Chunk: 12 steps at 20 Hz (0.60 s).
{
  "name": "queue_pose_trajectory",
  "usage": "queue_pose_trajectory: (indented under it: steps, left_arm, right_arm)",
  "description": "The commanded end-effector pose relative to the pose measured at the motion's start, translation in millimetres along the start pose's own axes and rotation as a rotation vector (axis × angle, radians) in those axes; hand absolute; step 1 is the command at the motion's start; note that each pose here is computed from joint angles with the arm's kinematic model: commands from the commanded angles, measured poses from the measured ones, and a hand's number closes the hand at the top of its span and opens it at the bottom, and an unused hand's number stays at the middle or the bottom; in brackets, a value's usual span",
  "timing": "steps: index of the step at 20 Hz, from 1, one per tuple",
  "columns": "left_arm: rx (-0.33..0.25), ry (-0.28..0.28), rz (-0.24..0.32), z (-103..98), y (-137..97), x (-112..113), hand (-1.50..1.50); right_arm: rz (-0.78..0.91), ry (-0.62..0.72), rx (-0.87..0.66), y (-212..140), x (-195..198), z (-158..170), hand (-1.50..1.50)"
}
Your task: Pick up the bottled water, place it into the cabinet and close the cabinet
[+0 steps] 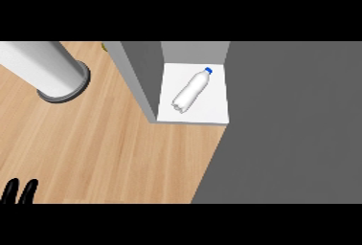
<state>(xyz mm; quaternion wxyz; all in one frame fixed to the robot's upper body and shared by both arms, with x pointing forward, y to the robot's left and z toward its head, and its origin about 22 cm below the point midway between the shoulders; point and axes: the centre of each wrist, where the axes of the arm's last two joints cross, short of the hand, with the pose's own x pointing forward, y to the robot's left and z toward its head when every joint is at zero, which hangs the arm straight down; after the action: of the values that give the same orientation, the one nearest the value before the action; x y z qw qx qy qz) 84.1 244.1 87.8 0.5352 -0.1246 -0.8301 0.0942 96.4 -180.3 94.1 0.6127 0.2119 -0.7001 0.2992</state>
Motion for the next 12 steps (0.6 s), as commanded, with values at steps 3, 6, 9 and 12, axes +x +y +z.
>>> queue_pose_trajectory:
  steps: [3,6,9,12]
  left_arm:
    - [-0.013,-0.008,0.006,8.8,19.2,23.4,-1.5]
    - [-0.008,-0.007,0.015,15.3,27.0,19.2,-1.5]
    - [-0.022,0.002,0.01,19.4,35.6,26.0,-1.5]
    - [-0.005,-0.016,0.017,19.2,48.1,25.8,-1.5]
  right_arm:
    - [-0.156,-0.132,0.084,32.9,19.8,-33.4,1.5]
    - [-0.196,-0.121,0.081,35.6,17.0,-45.0,1.5]
    - [-0.197,-0.137,0.061,29.9,21.9,-50.7,1.5]
    - [-0.206,-0.124,0.079,28.2,20.3,-59.5,1.5]
